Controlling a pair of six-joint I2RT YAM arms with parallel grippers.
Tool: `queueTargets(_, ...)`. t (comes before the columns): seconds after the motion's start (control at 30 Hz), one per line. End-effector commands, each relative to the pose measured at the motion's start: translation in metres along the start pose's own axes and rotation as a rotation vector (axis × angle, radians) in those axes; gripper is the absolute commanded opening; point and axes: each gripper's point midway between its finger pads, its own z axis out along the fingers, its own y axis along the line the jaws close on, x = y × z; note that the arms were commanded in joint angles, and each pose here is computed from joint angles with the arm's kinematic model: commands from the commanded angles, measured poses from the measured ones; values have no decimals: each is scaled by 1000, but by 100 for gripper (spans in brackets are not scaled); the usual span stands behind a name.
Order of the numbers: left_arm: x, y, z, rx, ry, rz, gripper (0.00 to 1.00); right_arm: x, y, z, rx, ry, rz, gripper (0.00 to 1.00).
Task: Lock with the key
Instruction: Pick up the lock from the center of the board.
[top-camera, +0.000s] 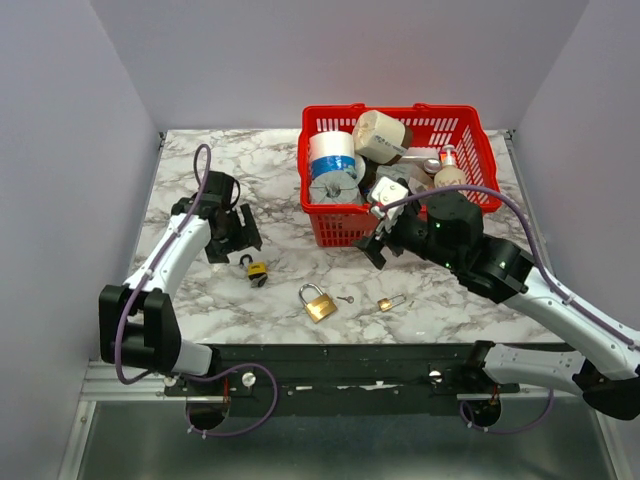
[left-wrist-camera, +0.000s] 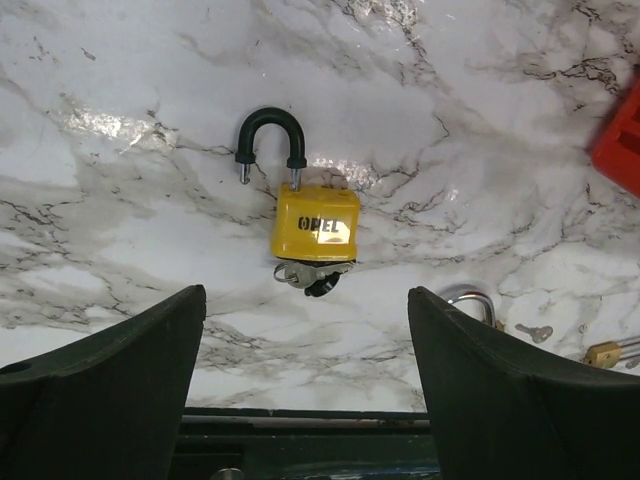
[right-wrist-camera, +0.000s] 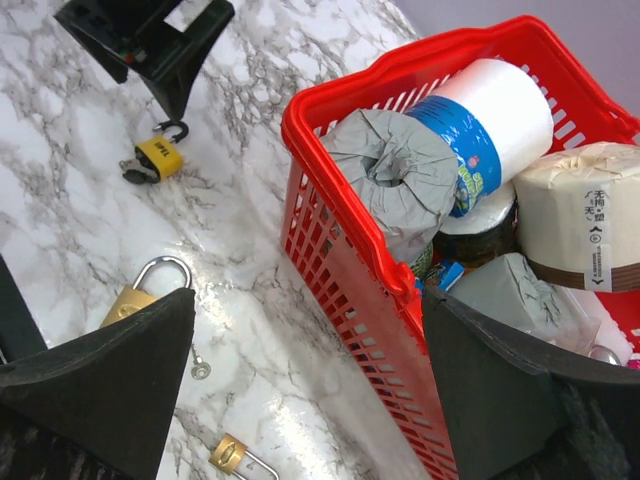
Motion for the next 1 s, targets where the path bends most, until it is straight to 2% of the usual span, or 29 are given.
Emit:
queueTargets(0.0, -3, -5, 19, -7, 23, -31, 89, 5, 14, -10, -83, 30, 11, 100)
queueTargets(0.27, 35, 0, 52, -65, 137, -74, 89, 13, 17, -1, -99, 84, 23, 100)
queueTargets(0.4, 35, -1, 60, -86, 145, -62, 86, 15, 25, -5, -150, 85, -9, 100)
queueTargets(0.47, 33, -2, 63, -84, 147, -63, 82, 12, 31, -8, -190, 74, -10, 100)
queueTargets(0.67, 49, -3, 76, -91, 201, -65, 78, 11, 28, -7, -178, 81, -14, 100)
queueTargets(0.97, 33, 7, 80, -169, 147, -22, 75, 15, 33, -8, -196, 83, -7, 100)
